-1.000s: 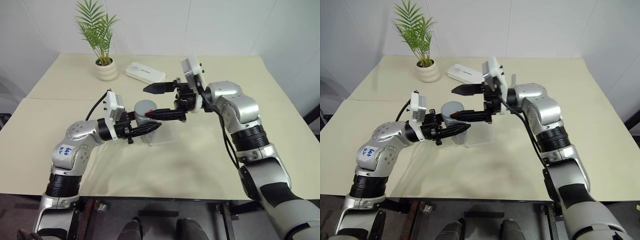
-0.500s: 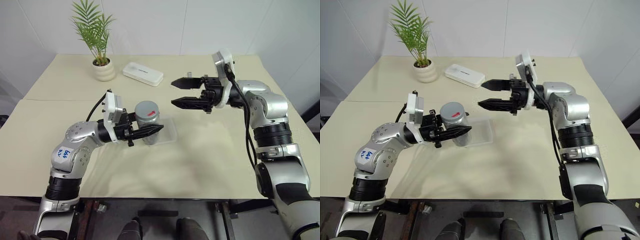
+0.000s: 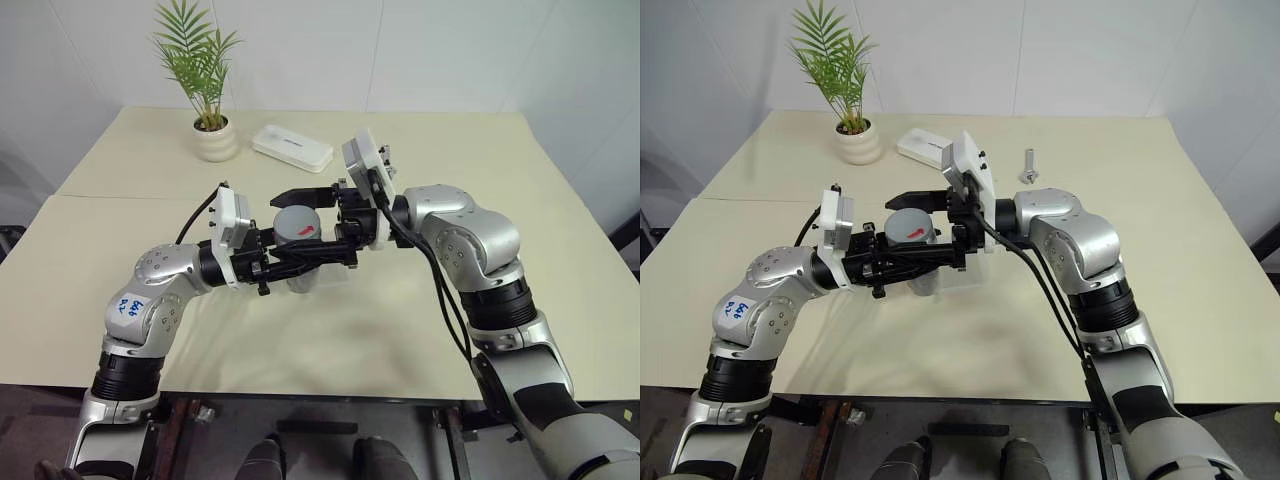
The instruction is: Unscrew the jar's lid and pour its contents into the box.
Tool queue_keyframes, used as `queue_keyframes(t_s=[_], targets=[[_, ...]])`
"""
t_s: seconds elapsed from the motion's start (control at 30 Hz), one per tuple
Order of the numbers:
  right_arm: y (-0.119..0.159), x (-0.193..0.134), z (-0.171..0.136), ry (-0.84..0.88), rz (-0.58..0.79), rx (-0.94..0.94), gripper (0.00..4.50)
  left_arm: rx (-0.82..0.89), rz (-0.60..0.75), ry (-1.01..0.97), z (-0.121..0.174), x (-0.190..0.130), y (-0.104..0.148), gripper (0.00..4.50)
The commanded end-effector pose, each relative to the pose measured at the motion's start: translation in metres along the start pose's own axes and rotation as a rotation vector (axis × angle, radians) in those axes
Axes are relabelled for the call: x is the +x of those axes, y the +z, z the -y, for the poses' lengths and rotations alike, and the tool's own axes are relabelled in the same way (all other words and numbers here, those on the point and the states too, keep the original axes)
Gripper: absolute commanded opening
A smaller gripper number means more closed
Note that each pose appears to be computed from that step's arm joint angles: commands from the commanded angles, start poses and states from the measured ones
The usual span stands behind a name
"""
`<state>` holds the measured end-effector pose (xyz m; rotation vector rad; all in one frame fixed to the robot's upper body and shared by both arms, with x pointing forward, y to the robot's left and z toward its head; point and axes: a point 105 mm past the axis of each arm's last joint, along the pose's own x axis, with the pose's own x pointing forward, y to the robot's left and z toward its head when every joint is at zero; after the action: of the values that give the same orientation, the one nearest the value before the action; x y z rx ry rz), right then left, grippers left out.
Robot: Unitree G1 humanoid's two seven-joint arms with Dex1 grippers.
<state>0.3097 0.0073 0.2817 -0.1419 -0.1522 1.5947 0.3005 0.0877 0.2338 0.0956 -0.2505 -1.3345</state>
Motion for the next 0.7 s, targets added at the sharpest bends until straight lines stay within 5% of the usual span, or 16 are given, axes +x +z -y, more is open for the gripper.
queue_keyframes(t_s=[0.03,0.27,0.7], targets=[[0.019,-0.004,0.005,-0.028,0.035,-0.055,4.44,0.041,0.019,-0.016,0.004,0.002,0.011,2.01],[0.015,-0.019,0.015,-0.077,0.016,-0.053,4.44,0.033,0.018,-0.014,0.005,0.001,0.009,2.01],[0.003,-0.101,0.044,-0.288,-0.057,-0.037,4.44,0.023,0.006,0.007,0.007,-0.006,0.007,2.01]])
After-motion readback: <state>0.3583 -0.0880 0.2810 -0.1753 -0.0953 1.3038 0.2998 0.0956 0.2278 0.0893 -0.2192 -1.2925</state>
